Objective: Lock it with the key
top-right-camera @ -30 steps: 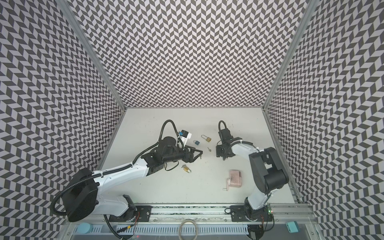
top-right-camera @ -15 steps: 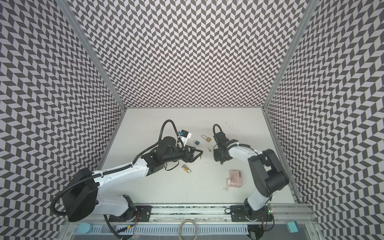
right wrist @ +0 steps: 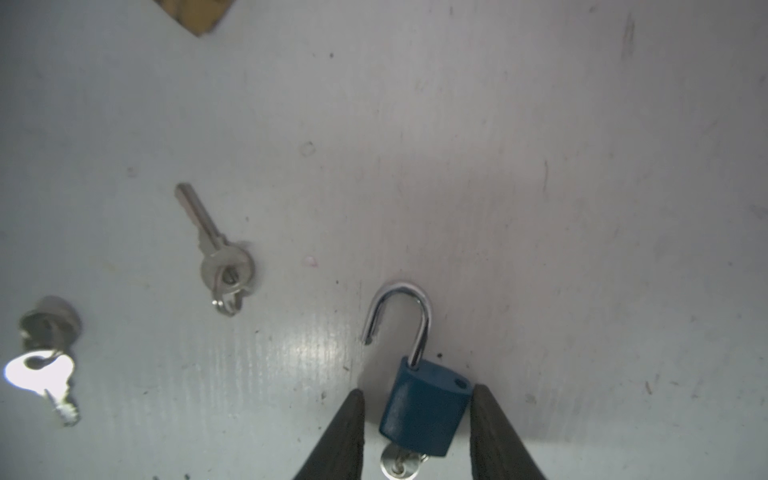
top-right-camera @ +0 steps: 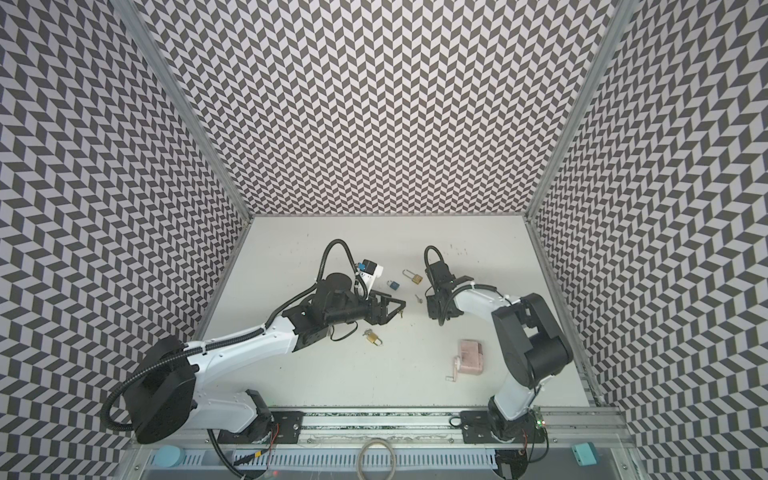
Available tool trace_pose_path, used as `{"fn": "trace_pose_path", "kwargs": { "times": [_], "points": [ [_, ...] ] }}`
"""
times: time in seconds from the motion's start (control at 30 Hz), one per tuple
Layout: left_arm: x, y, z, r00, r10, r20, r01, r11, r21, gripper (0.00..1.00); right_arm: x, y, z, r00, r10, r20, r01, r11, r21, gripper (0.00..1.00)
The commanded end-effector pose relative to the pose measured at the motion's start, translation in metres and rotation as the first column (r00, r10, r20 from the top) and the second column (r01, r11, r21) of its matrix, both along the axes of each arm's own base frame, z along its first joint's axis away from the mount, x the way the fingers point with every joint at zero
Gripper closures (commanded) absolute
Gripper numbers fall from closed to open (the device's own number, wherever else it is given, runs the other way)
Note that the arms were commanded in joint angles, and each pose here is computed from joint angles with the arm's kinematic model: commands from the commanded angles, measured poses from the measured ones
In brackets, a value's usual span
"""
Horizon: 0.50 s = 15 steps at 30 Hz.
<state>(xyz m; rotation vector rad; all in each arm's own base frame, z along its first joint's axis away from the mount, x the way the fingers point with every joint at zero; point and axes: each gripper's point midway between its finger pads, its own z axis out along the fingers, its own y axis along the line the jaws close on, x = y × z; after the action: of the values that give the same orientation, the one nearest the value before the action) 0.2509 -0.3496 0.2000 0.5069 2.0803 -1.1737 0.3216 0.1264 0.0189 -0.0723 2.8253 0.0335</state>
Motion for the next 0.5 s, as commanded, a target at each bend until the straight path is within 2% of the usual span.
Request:
{"fn": "trace_pose_path", "kwargs": {
  "times": [0.0,0.17,0.37,0.47],
  "points": [
    [-0.003,-0.001,0.005,1.0,-0.013,0.013,0.013,1.0,-0.005,0.28,-0.01,-0.003,-0.018,0.998,0.006,-0.058,-0.008,1.0,-0.026,0.64],
    [0.0,0.005,0.009,1.0,0.009,0.022,-0.009,1.0,0.0,0.28,-0.011,-0.001,-0.015,0.999,0.014,-0.051,-0.014,1.0,-0.009,0.71],
    [0.003,0.014,0.016,0.999,0.031,0.034,-0.031,1.0,-0.004,0.28,-0.01,0.0,-0.009,0.999,0.014,-0.03,-0.014,1.0,0.001,0.72],
    [0.009,0.026,0.024,0.996,0.08,0.048,-0.079,0.997,-0.012,0.28,-0.008,0.003,0.002,1.0,0.02,0.003,-0.02,0.999,0.031,0.74]
  ]
}}
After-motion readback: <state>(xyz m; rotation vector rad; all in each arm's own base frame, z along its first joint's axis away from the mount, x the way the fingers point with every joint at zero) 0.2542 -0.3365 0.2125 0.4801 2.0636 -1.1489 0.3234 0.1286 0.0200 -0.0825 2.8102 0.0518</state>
